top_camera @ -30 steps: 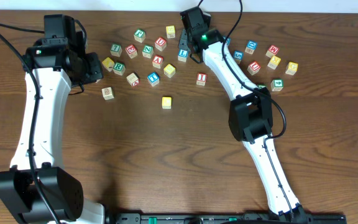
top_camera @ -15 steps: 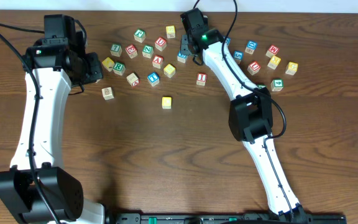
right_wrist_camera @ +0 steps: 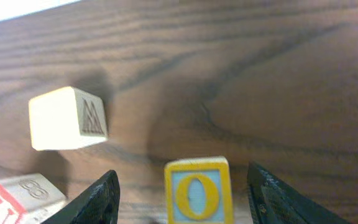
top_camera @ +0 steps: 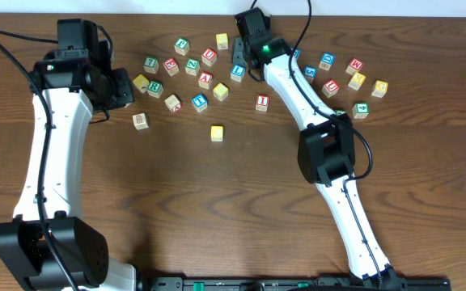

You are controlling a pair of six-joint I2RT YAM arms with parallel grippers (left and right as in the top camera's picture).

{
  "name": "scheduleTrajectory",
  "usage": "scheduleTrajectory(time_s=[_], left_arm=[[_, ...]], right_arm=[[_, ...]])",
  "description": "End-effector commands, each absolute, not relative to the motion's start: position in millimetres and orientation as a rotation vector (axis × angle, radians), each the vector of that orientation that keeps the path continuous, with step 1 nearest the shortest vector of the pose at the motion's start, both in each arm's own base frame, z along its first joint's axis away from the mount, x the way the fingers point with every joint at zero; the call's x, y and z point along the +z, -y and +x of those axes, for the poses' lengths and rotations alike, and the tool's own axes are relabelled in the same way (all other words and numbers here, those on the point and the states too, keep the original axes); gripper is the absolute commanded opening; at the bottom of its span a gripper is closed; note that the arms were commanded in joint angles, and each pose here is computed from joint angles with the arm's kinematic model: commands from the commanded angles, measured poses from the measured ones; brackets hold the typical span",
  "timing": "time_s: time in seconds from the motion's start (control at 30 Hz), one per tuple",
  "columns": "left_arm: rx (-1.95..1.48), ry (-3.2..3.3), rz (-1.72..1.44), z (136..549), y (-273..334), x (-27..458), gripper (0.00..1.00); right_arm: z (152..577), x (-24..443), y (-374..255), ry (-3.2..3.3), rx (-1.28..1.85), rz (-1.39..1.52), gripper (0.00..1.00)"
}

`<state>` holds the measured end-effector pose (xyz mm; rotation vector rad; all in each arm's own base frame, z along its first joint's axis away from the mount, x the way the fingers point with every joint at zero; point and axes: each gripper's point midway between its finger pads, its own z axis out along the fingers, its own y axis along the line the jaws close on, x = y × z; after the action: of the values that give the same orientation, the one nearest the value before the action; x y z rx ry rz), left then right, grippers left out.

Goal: Spell out CORL
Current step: 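Lower the right gripper and close it on the yellow O block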

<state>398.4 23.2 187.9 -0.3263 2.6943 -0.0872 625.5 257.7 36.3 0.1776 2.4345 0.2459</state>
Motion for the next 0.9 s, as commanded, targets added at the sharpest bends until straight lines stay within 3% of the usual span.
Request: scheduleTrajectory(time_s=[0.0,0.87], left_arm=[[-0.077,-2.679,-0.316,398.0,-25.1,193.8,0.08],[-0.077,-2.679,-0.316,398.1,-25.1,193.6,0.08]], right_arm=[[627.7,41.2,-257.0,-2.419,0.261,0.214,0.59],[628.4,20.7,-249.5,-2.436,0.214,0.221,0.44]])
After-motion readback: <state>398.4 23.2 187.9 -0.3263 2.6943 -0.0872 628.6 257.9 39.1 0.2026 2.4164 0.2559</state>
